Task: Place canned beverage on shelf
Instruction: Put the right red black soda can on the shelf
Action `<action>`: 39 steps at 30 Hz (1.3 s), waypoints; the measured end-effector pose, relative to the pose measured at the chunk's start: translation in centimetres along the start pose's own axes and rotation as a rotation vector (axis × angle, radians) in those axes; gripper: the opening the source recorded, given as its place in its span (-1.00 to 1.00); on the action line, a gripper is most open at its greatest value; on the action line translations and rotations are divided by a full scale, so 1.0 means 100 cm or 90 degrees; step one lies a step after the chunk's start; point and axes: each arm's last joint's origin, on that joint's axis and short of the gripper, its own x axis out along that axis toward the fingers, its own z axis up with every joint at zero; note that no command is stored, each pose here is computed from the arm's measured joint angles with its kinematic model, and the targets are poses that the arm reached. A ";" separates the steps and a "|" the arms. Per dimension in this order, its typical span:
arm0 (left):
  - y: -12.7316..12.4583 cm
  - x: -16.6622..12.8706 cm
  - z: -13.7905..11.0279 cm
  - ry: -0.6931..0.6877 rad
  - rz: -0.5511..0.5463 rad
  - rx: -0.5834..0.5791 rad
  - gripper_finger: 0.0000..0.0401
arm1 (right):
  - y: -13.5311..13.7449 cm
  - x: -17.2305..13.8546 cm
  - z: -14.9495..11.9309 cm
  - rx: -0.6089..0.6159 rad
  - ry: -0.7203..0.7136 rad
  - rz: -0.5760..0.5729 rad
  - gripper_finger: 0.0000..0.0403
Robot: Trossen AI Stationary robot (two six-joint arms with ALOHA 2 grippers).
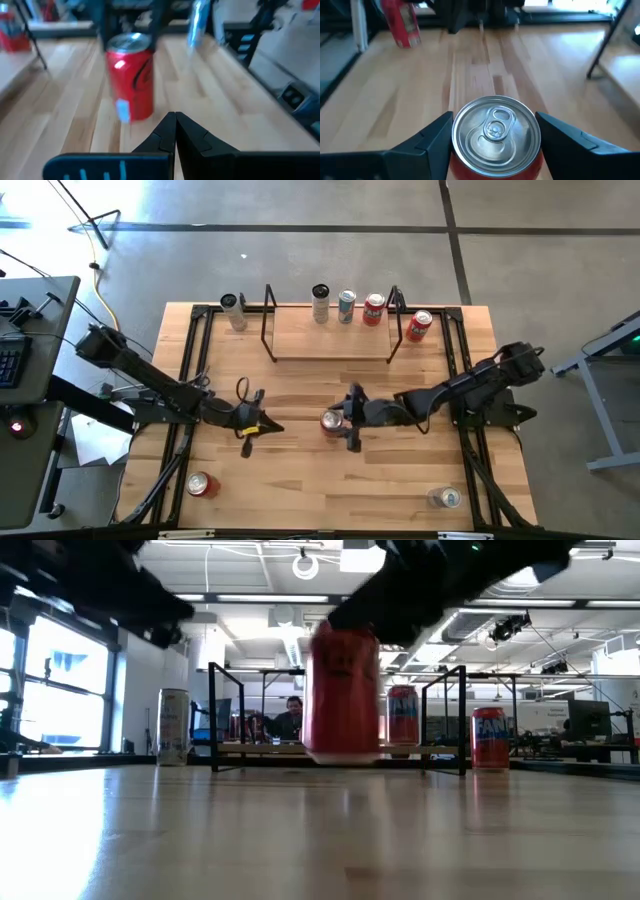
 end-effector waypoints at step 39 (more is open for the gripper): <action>-0.004 -0.037 0.018 -0.044 0.021 0.003 -1.00 | -0.288 0.124 0.110 -0.082 0.062 0.017 0.17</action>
